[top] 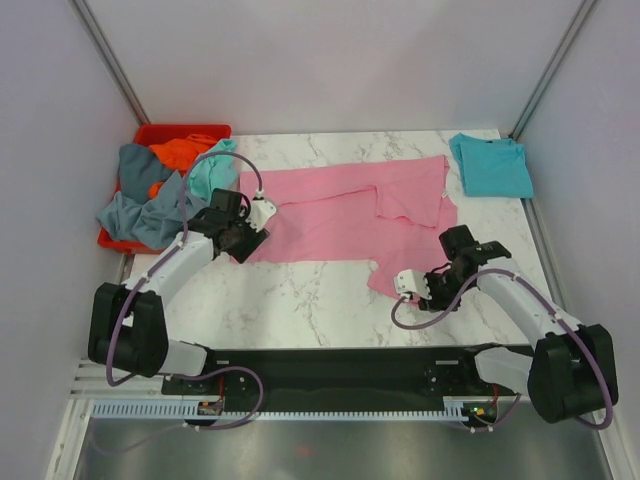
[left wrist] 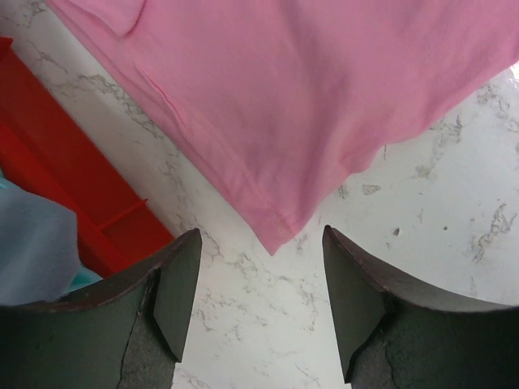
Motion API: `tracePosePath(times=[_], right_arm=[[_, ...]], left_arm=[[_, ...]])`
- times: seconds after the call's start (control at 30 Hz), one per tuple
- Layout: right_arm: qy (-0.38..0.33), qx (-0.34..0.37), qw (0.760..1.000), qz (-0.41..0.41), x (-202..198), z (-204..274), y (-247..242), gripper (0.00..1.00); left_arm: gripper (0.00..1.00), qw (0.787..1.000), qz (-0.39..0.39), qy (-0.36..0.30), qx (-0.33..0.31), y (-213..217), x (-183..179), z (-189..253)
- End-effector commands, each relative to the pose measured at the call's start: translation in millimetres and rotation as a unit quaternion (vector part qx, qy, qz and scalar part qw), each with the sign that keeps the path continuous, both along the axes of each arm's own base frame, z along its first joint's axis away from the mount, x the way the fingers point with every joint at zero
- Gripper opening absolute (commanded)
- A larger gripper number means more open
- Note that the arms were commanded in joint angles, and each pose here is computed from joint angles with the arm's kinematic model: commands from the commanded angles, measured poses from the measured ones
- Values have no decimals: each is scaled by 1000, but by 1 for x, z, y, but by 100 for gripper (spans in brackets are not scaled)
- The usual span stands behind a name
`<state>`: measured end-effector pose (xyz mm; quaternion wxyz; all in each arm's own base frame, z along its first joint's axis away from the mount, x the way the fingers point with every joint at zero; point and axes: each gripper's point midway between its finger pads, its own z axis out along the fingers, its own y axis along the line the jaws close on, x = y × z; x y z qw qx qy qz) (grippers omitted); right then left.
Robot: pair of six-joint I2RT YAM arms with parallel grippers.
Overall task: Fold and stack the t-shirts
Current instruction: Fold the tshirt
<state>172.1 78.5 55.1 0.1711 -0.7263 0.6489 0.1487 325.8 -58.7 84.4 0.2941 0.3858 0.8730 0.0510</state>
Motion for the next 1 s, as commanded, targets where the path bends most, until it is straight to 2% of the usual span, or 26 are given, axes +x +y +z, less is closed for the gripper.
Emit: tracePosePath(times=[0.0, 0.27, 0.47, 0.97], right_arm=[[-1, -9, 1000, 2, 11, 2, 6, 42], [-1, -24, 1000, -14, 24, -7, 6, 42], [7, -52, 998, -20, 23, -14, -4, 42], [57, -67, 996, -28, 14, -19, -7, 40]], left_arm=[[69, 999, 16, -43, -4, 1, 25, 22], [69, 999, 23, -49, -4, 2, 36, 29], [69, 999, 23, -40, 0, 4, 40, 22], [69, 999, 40, -17, -1, 6, 51, 12]])
